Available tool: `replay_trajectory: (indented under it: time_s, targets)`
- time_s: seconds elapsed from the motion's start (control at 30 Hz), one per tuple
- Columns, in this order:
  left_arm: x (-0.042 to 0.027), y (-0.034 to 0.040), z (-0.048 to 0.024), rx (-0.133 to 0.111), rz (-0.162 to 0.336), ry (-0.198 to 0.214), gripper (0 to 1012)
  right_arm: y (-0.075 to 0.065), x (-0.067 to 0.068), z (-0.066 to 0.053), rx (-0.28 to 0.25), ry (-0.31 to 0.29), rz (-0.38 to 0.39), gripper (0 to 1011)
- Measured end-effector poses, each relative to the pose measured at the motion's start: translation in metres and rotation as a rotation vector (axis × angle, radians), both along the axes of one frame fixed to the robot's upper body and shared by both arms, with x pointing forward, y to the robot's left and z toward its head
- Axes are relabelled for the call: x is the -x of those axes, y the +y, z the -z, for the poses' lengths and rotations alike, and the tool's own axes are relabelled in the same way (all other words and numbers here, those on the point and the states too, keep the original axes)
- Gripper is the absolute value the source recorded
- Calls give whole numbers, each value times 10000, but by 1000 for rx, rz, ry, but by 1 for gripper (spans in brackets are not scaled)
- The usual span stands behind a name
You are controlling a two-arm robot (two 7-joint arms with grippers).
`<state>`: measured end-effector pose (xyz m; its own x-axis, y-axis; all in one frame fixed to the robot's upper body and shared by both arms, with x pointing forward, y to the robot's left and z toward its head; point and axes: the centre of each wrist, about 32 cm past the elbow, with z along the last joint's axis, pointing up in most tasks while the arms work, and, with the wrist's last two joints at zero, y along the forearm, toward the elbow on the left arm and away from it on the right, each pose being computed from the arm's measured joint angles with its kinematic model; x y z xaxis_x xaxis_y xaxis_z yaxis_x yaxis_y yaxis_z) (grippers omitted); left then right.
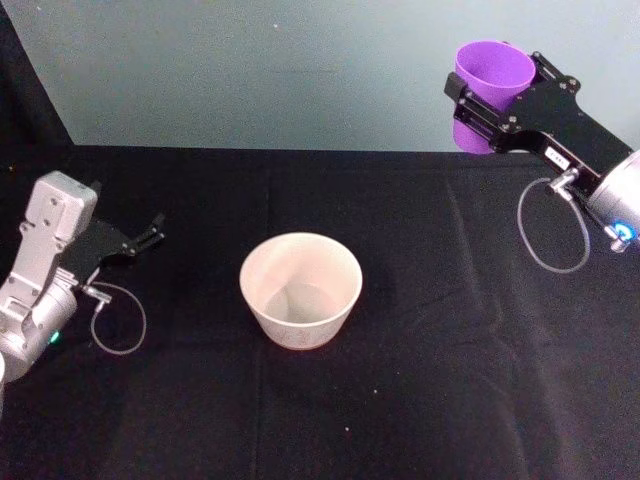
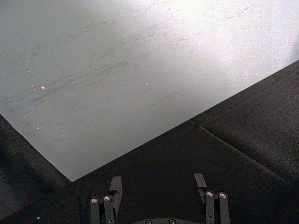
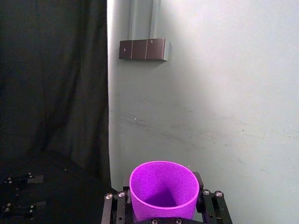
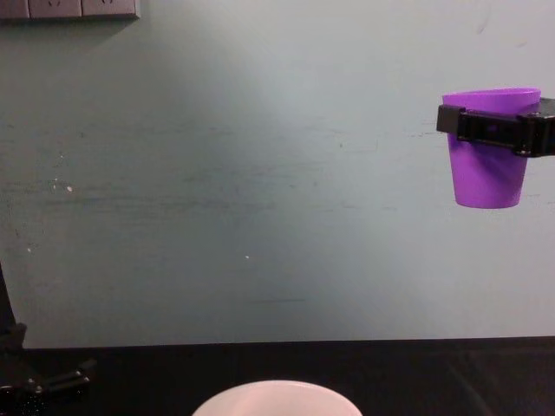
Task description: Pick up the cup and pour the mung beans from the cup into the bowl.
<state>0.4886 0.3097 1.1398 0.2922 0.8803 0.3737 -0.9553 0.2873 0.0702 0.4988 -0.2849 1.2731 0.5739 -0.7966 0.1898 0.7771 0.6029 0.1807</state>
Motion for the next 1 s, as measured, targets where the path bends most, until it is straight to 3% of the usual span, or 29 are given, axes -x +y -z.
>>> replay_trajectory:
  time_s: [1.0]
  targets:
    - [0,0,0,0,0,0,1000,0,0,0,0,0,0,746]
